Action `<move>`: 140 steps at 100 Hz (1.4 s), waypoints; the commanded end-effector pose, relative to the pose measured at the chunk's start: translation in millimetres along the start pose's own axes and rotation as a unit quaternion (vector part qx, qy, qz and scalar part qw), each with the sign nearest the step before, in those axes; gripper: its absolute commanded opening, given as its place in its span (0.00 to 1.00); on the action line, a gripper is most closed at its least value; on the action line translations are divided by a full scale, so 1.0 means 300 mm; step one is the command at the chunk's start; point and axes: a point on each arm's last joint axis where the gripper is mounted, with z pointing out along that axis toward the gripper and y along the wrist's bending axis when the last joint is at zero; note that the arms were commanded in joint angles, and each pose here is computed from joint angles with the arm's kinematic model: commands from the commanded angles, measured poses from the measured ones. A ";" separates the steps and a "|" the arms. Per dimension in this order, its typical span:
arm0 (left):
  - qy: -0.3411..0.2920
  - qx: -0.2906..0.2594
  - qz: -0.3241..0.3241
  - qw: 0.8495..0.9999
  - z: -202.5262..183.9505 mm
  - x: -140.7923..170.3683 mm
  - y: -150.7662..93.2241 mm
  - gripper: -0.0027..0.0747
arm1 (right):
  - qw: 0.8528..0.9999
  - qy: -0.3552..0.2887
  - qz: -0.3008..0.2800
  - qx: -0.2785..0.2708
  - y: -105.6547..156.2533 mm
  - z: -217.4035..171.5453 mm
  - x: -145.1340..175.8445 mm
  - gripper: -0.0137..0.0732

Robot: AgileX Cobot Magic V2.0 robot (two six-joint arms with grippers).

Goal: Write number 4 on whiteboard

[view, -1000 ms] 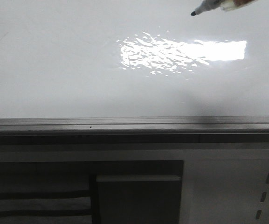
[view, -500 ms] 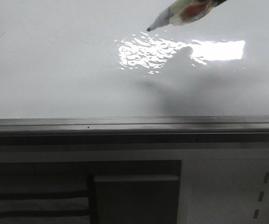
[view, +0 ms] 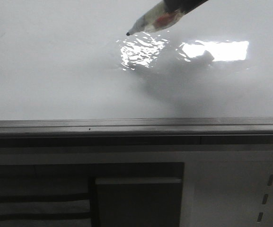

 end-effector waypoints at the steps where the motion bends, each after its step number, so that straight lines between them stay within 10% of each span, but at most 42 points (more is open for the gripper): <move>1: -0.043 -0.016 -0.015 0.999 -0.014 -0.041 0.013 0.52 | 0.998 -0.054 -0.004 0.021 -0.009 -0.024 -0.066 0.08; 32: -0.045 -0.018 -0.015 0.999 -0.014 -0.043 0.014 0.52 | 1.000 0.018 0.005 0.003 -0.033 0.137 -0.029 0.08; 57: -0.045 -0.018 -0.015 0.999 -0.014 -0.043 0.014 0.52 | 0.999 0.036 0.029 0.023 -0.096 0.029 -0.007 0.08; 101: -0.045 -0.018 -0.015 0.999 -0.014 -0.043 0.014 0.52 | 0.998 -0.050 0.001 0.023 -0.041 -0.056 -0.063 0.08; 140: -0.045 -0.018 -0.015 0.999 -0.014 -0.043 0.014 0.52 | 0.992 0.111 0.032 -0.059 -0.061 0.108 0.033 0.08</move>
